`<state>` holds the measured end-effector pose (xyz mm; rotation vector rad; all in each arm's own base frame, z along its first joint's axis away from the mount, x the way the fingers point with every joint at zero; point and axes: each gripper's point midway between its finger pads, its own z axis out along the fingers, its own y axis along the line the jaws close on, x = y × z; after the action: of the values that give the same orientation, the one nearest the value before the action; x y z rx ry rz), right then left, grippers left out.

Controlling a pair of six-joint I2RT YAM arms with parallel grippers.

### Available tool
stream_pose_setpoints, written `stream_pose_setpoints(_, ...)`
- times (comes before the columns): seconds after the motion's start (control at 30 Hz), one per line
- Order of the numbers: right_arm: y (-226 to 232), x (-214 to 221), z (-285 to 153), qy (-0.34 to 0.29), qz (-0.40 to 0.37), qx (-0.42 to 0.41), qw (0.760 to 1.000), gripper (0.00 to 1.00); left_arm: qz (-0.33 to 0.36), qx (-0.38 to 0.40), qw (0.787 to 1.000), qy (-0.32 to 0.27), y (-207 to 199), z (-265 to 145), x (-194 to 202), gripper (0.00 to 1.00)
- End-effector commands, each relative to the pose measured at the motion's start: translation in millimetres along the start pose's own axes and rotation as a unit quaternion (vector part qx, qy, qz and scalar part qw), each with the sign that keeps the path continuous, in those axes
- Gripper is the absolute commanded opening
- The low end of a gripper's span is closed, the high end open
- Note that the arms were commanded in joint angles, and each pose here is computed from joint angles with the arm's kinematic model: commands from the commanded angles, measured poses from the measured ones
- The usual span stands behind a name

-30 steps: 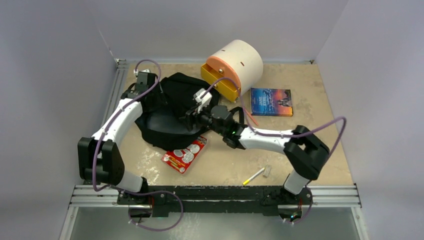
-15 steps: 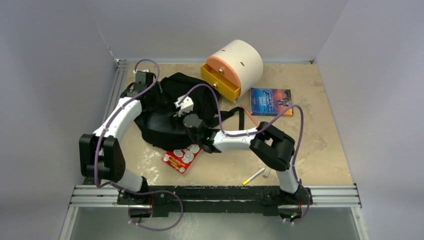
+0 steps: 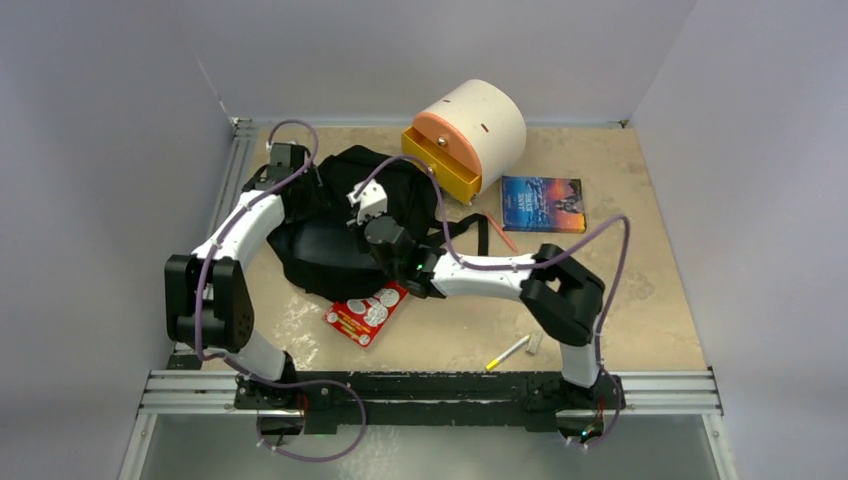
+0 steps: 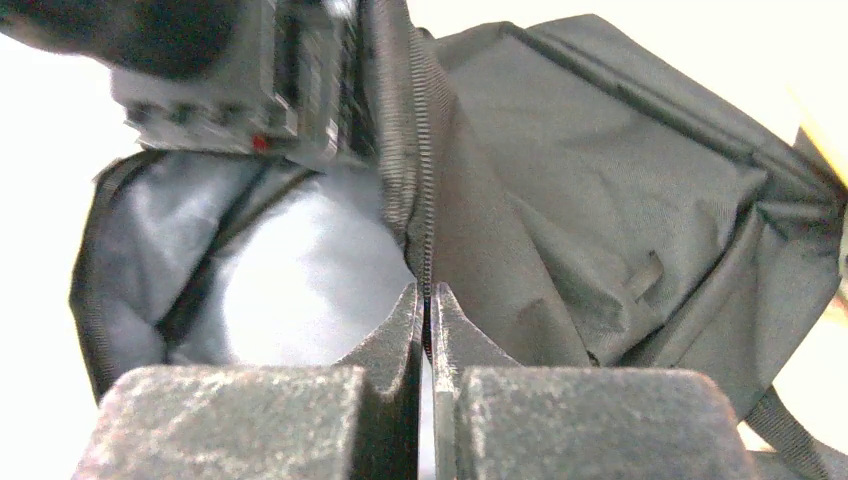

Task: Pack the student bag
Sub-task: Place the student bag at the center of the board.

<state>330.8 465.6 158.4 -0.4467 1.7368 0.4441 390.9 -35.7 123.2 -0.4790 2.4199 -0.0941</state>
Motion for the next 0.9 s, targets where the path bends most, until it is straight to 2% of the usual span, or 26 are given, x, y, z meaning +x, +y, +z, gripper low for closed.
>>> stream_pose_setpoints(0.0, 12, -76, -34, -0.040, 0.024, -0.070, 0.996, 0.00, -0.008, -0.005, 1.000, -0.010, 6, 15, -13, 0.55)
stream_pose_setpoints(0.2, -1, -84, -39, 0.017, 0.030, -0.153, 0.988, 0.00, -0.013, -0.016, 1.000, -0.002, 10, 42, -20, 0.55)
stream_pose_setpoints(0.3, -28, -79, -32, 0.040, 0.040, -0.158, 0.986, 0.00, -0.008, -0.018, 1.000, -0.014, 9, 53, -31, 0.55)
stream_pose_setpoints(0.6, -119, -21, 10, 0.128, 0.021, -0.047, 0.990, 0.00, 0.012, -0.006, 1.000, -0.028, 5, 62, -41, 0.55)
stream_pose_setpoints(0.87, -152, 30, 30, 0.173, -0.022, 0.037, 0.984, 0.01, 0.021, 0.009, 0.999, -0.033, 2, 55, -41, 0.55)
